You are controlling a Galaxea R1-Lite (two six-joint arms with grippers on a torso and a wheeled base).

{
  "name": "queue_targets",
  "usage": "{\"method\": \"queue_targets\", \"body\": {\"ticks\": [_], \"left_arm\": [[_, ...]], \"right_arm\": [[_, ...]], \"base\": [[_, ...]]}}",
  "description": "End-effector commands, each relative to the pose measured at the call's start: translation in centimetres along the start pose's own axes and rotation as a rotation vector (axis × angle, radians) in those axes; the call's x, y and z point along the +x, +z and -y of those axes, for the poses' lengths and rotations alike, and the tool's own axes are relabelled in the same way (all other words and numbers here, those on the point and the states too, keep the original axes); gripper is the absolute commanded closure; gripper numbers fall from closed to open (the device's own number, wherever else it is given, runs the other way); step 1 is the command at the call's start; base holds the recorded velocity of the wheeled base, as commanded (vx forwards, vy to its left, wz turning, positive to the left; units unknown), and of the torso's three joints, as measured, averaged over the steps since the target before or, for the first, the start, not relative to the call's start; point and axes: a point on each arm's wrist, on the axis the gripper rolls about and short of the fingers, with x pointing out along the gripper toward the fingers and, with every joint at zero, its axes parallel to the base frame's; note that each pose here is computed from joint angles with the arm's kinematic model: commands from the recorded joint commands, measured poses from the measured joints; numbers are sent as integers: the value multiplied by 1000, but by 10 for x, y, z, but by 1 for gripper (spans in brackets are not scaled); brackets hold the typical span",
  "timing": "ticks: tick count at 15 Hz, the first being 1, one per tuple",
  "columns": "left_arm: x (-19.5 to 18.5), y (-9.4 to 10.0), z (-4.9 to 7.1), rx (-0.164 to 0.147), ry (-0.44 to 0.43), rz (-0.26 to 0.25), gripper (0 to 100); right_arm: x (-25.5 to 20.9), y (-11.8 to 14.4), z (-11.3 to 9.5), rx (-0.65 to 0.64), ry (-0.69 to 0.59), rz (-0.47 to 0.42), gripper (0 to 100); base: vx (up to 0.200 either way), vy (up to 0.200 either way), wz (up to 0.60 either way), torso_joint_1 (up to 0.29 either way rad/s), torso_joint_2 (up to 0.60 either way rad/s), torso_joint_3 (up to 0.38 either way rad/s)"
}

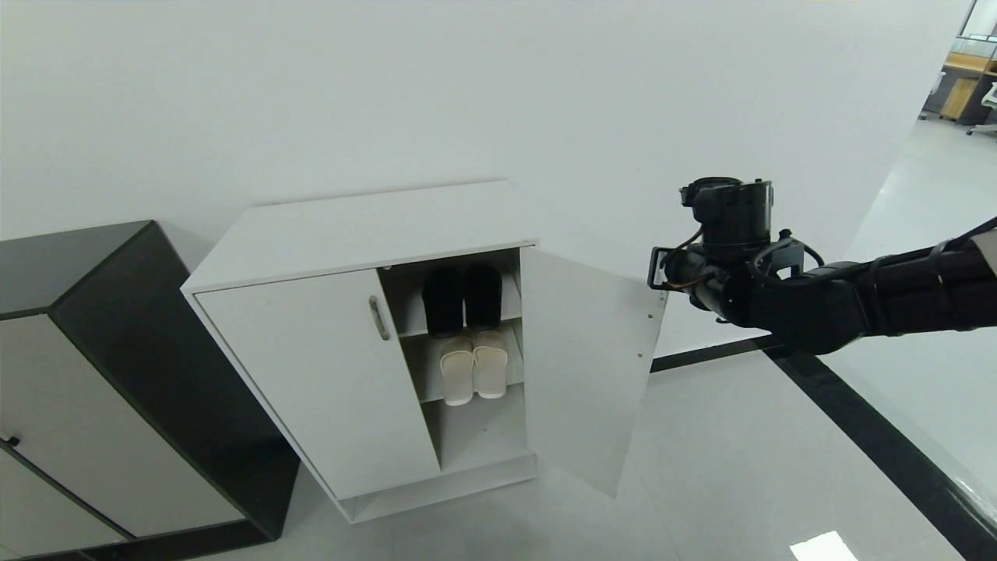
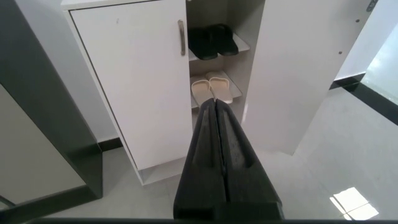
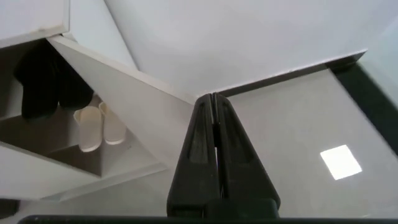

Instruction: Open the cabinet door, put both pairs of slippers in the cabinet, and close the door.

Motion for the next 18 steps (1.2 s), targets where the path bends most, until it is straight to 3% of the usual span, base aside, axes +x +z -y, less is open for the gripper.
{"method": "queue_targets", "body": {"ticks": [1, 18], "left_arm": [[0, 0, 0, 0, -1, 0, 100], [0, 0, 0, 0, -1, 0, 100]], "right_arm": [[18, -11, -1, 1, -9, -27, 100], [62, -35, 1, -6, -51, -48, 100]], "base": [[0, 0, 0, 0, 0, 0], [0, 0, 0, 0, 0, 0]]}}
